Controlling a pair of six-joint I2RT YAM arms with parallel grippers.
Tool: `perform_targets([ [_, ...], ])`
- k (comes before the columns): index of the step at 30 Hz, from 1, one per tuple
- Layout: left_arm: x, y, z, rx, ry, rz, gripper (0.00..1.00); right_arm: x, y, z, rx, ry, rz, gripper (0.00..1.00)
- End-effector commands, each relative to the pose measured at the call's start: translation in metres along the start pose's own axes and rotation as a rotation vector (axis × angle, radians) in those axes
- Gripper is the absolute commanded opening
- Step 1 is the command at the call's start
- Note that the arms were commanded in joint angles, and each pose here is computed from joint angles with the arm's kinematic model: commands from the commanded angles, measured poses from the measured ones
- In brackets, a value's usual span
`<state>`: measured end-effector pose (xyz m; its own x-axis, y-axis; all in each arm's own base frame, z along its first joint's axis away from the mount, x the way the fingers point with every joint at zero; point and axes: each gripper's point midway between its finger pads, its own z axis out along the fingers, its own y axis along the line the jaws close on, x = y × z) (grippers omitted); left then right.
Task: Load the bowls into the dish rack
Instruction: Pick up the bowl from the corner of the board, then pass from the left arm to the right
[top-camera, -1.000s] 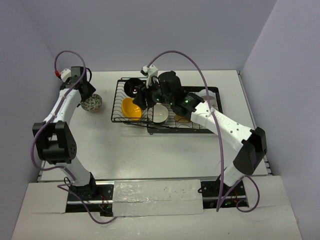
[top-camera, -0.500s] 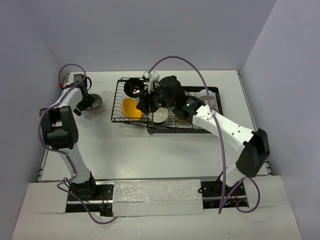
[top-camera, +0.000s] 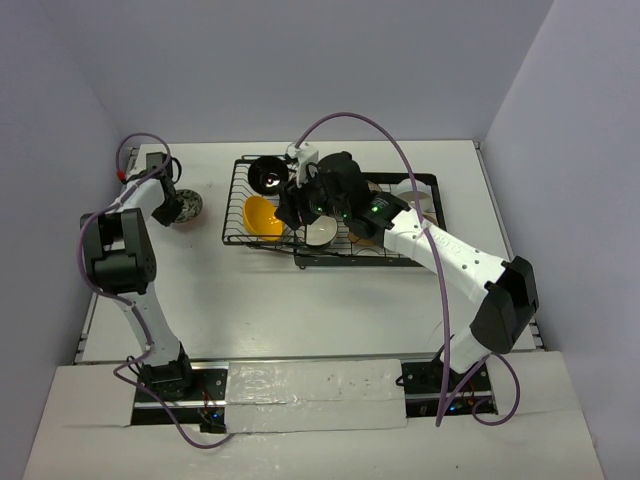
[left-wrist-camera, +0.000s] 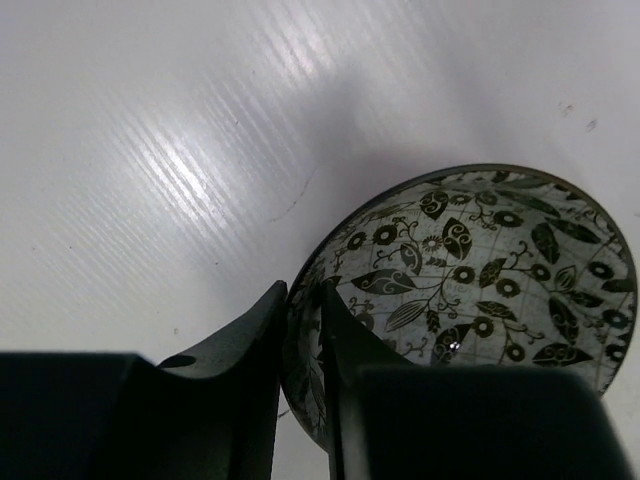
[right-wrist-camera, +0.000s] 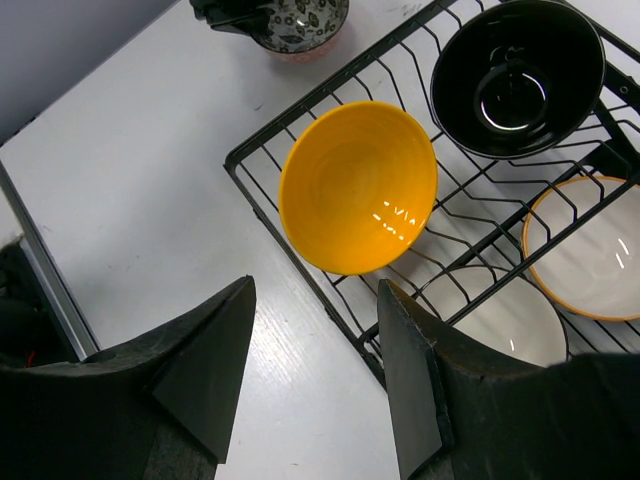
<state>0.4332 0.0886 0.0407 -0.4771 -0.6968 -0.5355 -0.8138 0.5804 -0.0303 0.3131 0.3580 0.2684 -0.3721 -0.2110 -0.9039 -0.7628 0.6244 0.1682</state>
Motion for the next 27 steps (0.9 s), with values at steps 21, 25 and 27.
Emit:
perform_targets([
  [21,-0.004,0.027,-0.132,0.193,-0.19,-0.013,0.0,-0.021,-0.004,-0.014,0.03,-0.04,-0.031,0.59],
  [25,0.003,0.034,-0.16,0.22,-0.251,-0.005,0.0,-0.018,-0.003,-0.02,0.029,-0.043,-0.024,0.59],
  [27,-0.002,0.04,-0.177,0.247,-0.293,-0.022,0.0,-0.014,-0.003,-0.021,0.028,-0.038,-0.019,0.59],
])
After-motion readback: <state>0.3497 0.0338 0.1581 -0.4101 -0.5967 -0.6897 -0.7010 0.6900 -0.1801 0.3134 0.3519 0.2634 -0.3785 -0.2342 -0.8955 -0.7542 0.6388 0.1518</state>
